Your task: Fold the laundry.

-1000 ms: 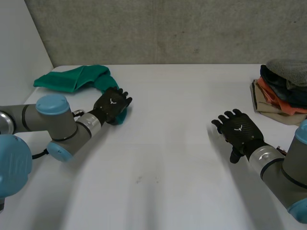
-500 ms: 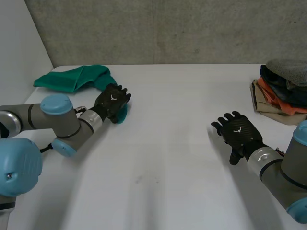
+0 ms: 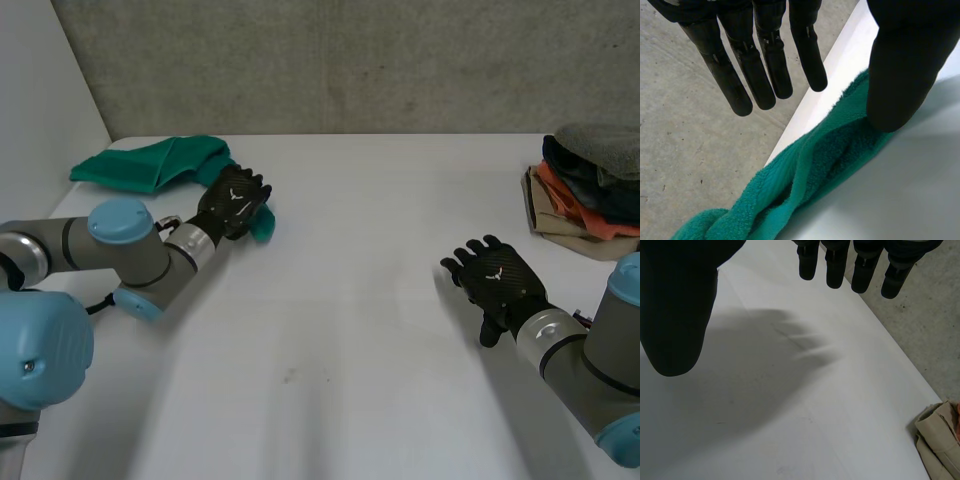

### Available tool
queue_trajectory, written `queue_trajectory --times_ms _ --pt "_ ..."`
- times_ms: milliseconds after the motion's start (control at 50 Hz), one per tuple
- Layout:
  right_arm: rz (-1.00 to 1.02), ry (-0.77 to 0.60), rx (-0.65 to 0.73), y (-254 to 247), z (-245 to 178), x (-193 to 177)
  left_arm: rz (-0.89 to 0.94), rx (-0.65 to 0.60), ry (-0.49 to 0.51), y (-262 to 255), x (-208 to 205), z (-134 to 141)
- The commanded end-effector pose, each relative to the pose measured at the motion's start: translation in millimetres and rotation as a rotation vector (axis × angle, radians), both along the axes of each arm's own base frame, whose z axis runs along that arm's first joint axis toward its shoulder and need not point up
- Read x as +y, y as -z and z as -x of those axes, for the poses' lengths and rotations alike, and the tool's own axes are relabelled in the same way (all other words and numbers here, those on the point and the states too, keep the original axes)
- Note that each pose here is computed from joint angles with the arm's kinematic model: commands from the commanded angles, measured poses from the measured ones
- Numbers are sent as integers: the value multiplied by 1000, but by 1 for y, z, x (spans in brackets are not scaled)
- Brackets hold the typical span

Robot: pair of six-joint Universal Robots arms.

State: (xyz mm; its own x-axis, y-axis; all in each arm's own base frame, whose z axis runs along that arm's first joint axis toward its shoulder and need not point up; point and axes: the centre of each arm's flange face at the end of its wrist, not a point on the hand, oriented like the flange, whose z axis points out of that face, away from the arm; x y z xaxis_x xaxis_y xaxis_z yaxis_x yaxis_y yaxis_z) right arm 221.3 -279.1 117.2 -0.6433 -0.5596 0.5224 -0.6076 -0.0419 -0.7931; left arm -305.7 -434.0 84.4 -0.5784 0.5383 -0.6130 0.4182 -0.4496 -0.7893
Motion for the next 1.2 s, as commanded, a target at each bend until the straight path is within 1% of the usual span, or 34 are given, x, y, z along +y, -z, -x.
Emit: queue_trajectory --times_ms 20,120,160,200,240,280,300,360,380,420,440,500,520,580,600,660,680,760,780,860,960,1040,1060,1120,1140,1180,1200 --pt "2 0 -1 0 0 -1 -7 -2 12 5 1 1" --pt "1 0 0 0 0 -1 70 17 -8 -4 1 5" --pt "2 0 -1 0 0 -1 105 40 -38 -17 5 5" --pt "2 3 0 0 0 -1 137 64 -55 -36 11 3" --pt "8 5 0 -2 0 -2 169 119 -49 -66 26 6" --pt "13 6 -1 -3 0 -3 166 170 -19 -85 41 12" --pt "16 8 -2 -4 0 -3 141 224 18 -98 59 22" --pt "23 23 -1 -7 2 -5 78 295 70 -113 84 32" --pt "27 29 0 -7 3 -6 32 334 98 -119 101 38" --pt "30 52 1 -9 5 -7 -9 369 127 -126 119 44" --pt "35 64 2 -10 6 -8 -43 401 162 -135 139 50" --pt "70 119 4 -20 10 -12 -94 448 239 -145 174 65" --pt "76 134 2 -23 11 -14 -132 476 293 -149 198 77" --pt "97 194 -1 -29 17 -20 -195 519 369 -151 232 94" --pt "99 208 -3 -30 18 -21 -239 549 399 -151 250 103" --pt "107 274 -9 -32 31 -30 -293 579 426 -146 271 117" --pt "108 285 -10 -33 34 -32 -331 574 433 -132 281 128" --pt "112 317 -13 -34 43 -39 -394 535 445 -97 304 154" --pt "114 320 -13 -35 44 -40 -401 530 442 -92 305 156" --pt "121 325 -17 -37 45 -43 -426 506 421 -88 308 151" --pt "117 322 -17 -37 46 -43 -373 539 396 -127 310 136" --pt "109 295 -22 -38 44 -40 -268 522 266 -148 271 103" --pt "109 282 -26 -39 43 -39 -214 494 197 -154 251 84" --pt "94 237 -31 -48 39 -31 -151 431 93 -157 225 57" --pt "84 220 -29 -49 36 -27 -129 377 28 -153 213 41" --pt "30 171 -32 -54 30 -14 -121 323 -29 -145 201 27" --pt "4 148 -33 -56 27 -8 -116 278 -89 -137 187 12"
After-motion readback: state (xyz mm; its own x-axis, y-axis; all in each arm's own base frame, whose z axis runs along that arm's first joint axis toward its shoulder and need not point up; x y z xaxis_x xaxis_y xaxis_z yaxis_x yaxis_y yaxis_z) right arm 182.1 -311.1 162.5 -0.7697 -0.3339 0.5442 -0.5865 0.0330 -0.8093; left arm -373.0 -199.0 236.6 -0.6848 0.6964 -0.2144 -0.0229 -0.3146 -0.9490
